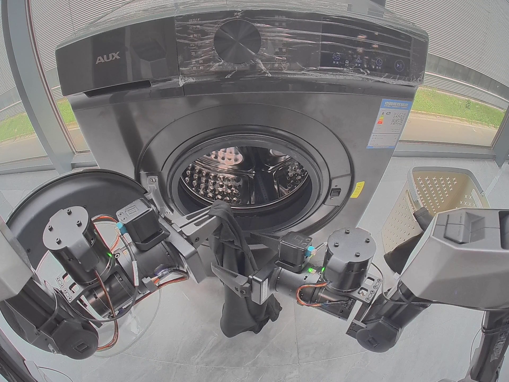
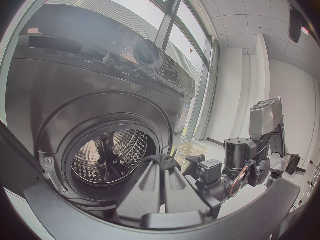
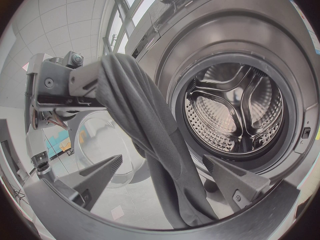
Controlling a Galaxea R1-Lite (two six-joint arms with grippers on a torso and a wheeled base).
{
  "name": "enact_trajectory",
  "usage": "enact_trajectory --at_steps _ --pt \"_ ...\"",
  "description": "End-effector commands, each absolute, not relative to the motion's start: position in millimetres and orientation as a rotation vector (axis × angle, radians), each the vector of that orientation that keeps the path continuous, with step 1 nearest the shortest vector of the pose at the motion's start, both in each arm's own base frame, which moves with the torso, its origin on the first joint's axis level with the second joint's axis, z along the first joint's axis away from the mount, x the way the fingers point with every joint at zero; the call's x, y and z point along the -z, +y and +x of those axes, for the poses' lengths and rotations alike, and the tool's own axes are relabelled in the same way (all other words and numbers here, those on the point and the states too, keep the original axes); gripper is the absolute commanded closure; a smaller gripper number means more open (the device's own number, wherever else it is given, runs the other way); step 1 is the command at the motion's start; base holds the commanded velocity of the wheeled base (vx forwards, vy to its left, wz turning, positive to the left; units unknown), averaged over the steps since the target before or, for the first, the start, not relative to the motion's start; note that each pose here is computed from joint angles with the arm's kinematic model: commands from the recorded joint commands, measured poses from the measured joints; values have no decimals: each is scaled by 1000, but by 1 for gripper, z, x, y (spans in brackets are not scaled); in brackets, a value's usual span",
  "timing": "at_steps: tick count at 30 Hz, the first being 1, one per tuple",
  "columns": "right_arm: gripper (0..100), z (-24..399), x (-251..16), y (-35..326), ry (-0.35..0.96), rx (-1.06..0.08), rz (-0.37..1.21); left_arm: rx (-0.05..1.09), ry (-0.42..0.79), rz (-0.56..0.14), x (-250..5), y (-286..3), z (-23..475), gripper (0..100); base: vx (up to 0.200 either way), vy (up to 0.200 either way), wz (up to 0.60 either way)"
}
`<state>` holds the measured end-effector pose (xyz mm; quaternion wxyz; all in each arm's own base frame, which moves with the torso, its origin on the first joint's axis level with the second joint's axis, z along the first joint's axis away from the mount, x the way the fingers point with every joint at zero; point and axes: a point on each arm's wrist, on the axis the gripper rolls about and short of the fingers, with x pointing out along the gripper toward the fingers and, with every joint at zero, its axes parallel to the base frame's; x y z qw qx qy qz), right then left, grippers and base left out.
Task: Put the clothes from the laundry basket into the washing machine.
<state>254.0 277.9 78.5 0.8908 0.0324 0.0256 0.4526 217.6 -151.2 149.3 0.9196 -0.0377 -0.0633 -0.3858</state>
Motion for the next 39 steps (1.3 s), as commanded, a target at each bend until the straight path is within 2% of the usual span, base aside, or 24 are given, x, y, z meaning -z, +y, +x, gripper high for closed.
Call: enact_trajectory --at_steps 1,2,3,10,19,20,24,30,39 --pt "0 262 -66 285 64 -936 64 800 -135 -81 -151 -152 216 100 0 0 0" --pt "0 265 -66 288 55 -933 67 812 -136 -82 -151 -154 214 100 0 0 0" --pt "100 265 -66 288 55 -933 67 812 -136 -82 -151 -154 214 100 0 0 0" --pt "100 272 -64 292 37 -921 74 820 -149 -88 -155 -154 210 100 0 0 0" --pt "100 264 -81 290 5 -918 90 819 -105 -80 -145 -152 211 100 0 0 0" --pt "100 262 -85 290 0 -914 94 814 -106 -86 -146 -152 212 0 0 0 0" --pt "100 255 -99 282 -18 -902 108 797 -42 -131 -135 -153 217 0 0 0 0" --pt "100 246 -122 259 -36 -873 140 718 7 -123 -120 -149 233 0 0 0 0" --pt "100 249 -135 234 -56 -812 162 659 33 -124 -113 -138 242 0 0 0 0"
